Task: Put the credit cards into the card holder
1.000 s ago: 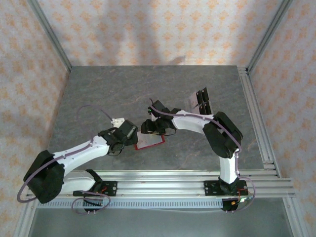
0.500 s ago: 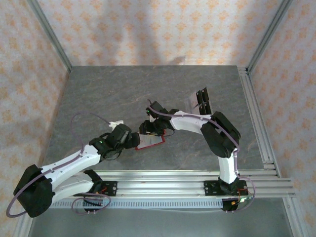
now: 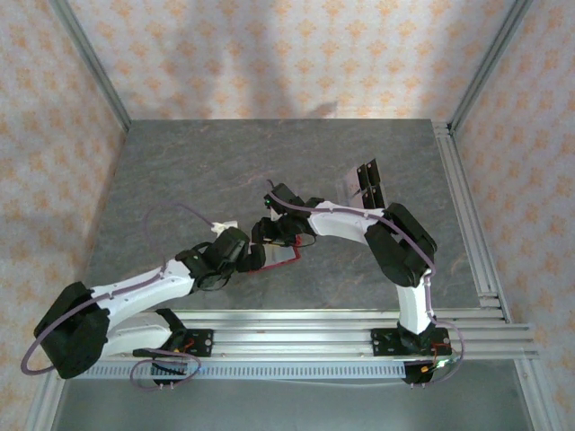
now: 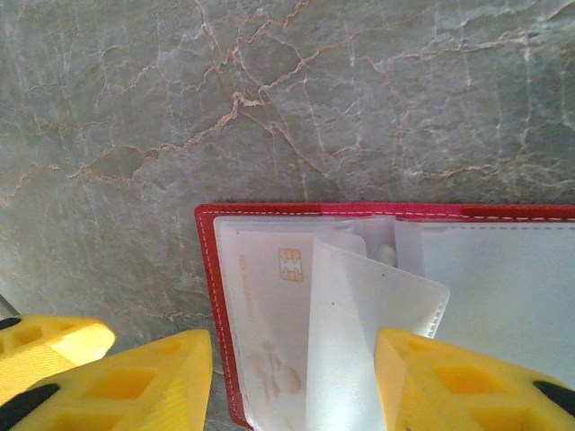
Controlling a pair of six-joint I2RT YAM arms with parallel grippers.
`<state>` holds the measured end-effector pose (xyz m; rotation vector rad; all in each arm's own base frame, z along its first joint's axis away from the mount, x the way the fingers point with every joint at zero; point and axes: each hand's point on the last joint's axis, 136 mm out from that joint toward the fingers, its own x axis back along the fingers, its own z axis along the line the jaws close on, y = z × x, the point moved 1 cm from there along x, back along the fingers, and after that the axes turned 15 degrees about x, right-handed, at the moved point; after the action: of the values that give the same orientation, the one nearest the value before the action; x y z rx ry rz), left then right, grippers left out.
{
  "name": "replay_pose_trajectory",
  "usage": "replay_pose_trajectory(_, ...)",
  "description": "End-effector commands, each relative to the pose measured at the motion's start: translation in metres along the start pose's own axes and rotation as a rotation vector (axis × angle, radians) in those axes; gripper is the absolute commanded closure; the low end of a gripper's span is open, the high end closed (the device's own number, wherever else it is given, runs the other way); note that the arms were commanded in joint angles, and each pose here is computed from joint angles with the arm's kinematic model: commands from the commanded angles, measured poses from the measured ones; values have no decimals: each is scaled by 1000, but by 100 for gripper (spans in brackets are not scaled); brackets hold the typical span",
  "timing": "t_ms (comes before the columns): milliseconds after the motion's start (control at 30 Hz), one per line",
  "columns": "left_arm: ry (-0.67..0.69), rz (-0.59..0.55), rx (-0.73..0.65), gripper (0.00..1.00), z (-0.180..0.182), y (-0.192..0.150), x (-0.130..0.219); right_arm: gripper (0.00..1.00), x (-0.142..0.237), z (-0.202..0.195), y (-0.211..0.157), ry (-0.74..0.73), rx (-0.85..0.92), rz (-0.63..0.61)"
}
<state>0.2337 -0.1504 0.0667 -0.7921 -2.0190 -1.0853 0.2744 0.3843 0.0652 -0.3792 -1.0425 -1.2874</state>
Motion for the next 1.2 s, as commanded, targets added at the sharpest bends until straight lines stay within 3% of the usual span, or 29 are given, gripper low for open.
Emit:
replay_pose_trajectory(0, -27, -8, -18, 1, -10, -1, -4, 49, -2, 8, 8, 14, 4, -20)
replay_pose_trajectory(600, 92, -29, -64, 1, 2, -9, -22, 50, 2, 10, 11, 11, 12, -29)
replay_pose_trajectory(967, 110, -30, -65, 1, 6, -11, -25, 49, 52, -2, 41, -62, 10, -165)
replay_pose_trajectory(1167, 107, -32, -64, 1, 5, -10, -25, 49, 49, -18, 29, -85, -19, -145)
